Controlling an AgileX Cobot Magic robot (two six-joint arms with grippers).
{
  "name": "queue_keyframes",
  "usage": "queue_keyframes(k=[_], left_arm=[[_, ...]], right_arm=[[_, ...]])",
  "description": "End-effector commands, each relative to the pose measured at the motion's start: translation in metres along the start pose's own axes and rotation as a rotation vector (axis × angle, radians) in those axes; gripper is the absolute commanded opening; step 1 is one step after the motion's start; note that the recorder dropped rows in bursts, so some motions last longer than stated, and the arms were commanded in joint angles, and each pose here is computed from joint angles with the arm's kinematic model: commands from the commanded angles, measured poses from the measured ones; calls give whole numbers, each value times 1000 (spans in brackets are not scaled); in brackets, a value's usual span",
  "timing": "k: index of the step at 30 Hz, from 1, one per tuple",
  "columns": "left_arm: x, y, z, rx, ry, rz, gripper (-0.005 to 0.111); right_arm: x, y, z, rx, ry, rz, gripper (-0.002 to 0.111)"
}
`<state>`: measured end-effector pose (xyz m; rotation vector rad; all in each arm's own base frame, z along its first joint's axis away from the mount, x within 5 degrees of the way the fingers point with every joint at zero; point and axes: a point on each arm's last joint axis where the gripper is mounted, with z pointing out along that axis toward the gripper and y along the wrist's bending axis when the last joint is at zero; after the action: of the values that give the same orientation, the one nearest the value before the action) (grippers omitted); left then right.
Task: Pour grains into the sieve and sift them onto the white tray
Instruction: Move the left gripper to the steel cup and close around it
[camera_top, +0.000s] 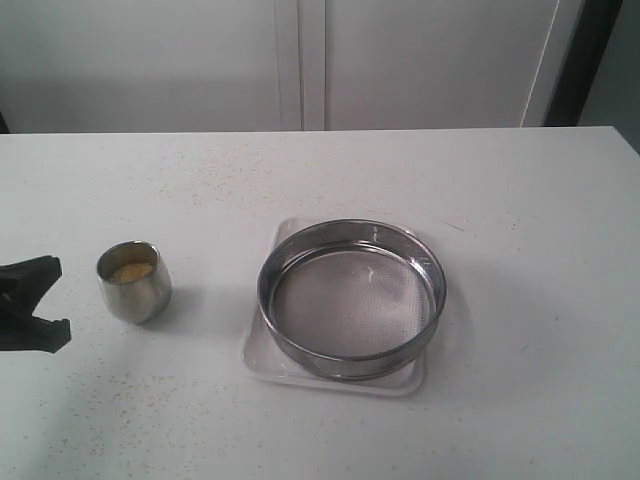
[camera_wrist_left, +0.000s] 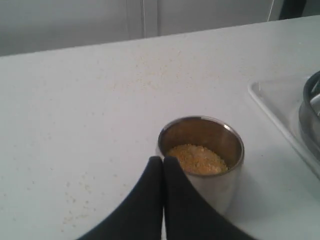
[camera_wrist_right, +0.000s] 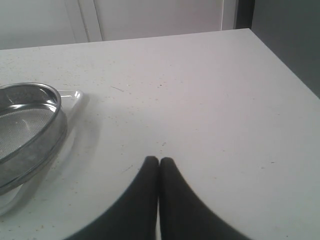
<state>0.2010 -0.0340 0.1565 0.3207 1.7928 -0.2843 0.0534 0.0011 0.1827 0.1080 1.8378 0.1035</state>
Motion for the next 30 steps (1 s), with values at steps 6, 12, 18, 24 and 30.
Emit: queue_keyframes(k=[6,12,18,24,30], left_arm=[[27,-2,8,46,122,27,0],[26,-2,8,46,121,52,0],[27,-5,7,80,124,69,48],[27,-5,7,84,124,70,105],[27,-6,7,90,125,74,105]], right_arm=[[0,0,0,3,-15,7,0],[0,0,0,3,-15,7,0],[0,0,0,3,-15,7,0],[0,0,0,3,-15,7,0],[0,0,0,3,-15,7,0]])
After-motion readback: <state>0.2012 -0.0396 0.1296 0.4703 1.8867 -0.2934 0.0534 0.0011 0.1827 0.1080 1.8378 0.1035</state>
